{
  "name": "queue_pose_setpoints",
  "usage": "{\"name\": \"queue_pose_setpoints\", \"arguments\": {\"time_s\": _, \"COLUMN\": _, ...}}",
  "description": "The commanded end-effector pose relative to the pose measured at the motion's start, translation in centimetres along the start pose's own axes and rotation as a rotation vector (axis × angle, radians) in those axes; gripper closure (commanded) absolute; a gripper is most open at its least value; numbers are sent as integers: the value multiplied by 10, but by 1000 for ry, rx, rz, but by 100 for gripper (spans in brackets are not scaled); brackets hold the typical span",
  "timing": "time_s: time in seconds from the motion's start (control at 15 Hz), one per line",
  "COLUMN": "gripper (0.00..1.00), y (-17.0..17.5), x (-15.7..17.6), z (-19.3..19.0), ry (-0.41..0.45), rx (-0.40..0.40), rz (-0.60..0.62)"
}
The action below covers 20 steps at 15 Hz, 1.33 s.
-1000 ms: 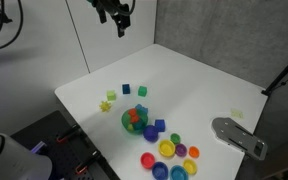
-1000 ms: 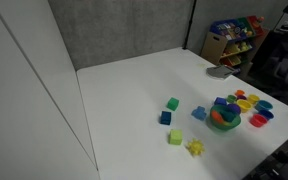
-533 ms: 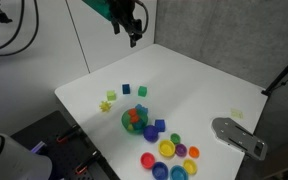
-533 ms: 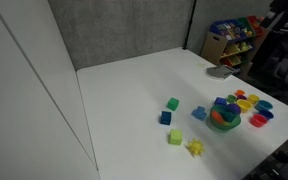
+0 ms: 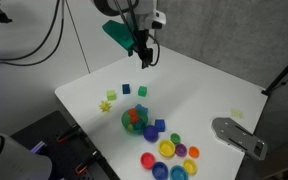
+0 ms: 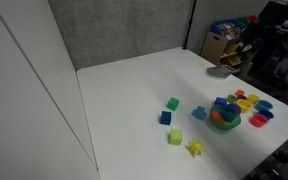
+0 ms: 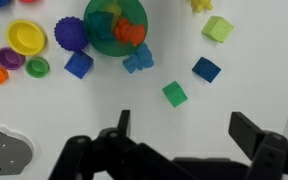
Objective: Pick up the orange toy from the green bowl and put it on the table
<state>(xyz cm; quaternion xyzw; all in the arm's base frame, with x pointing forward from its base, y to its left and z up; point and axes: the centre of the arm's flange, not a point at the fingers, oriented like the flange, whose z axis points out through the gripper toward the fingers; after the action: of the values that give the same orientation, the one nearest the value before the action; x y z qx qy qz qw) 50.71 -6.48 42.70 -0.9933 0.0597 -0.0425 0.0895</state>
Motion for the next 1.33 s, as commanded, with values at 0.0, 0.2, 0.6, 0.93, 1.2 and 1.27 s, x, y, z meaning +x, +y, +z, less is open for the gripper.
{"name": "queue_pose_setpoints", "arguments": {"time_s": 0.0, "gripper": 0, "y": 11, "x": 17, "z": 47, "ry": -34, "rx": -21, "rz": 30}}
{"name": "queue_pose_setpoints", "arguments": {"time_s": 0.2, "gripper": 0, "y": 22, "x": 17, "z": 88, "ry": -73, "rx": -44, "rz": 47}}
{"name": "queue_pose_setpoints", "arguments": {"time_s": 0.6, "gripper": 0, "y": 32, "x": 10, "z": 123, "ry": -135, "rx": -48, "rz": 58}}
{"name": "queue_pose_setpoints", "arguments": {"time_s": 0.93, "gripper": 0, "y": 36, "x": 5, "z": 147, "ry": -132, "rx": -46, "rz": 57}}
{"name": "queue_pose_setpoints", "arguments": {"time_s": 1.2, "gripper": 0, "y": 41, "x": 5, "z": 181, "ry": -105, "rx": -41, "rz": 64}}
{"name": "queue_pose_setpoints", "arguments": {"time_s": 1.27, "gripper": 0, "y": 42, "x": 3, "z": 191, "ry": -106, "rx": -36, "rz": 73}}
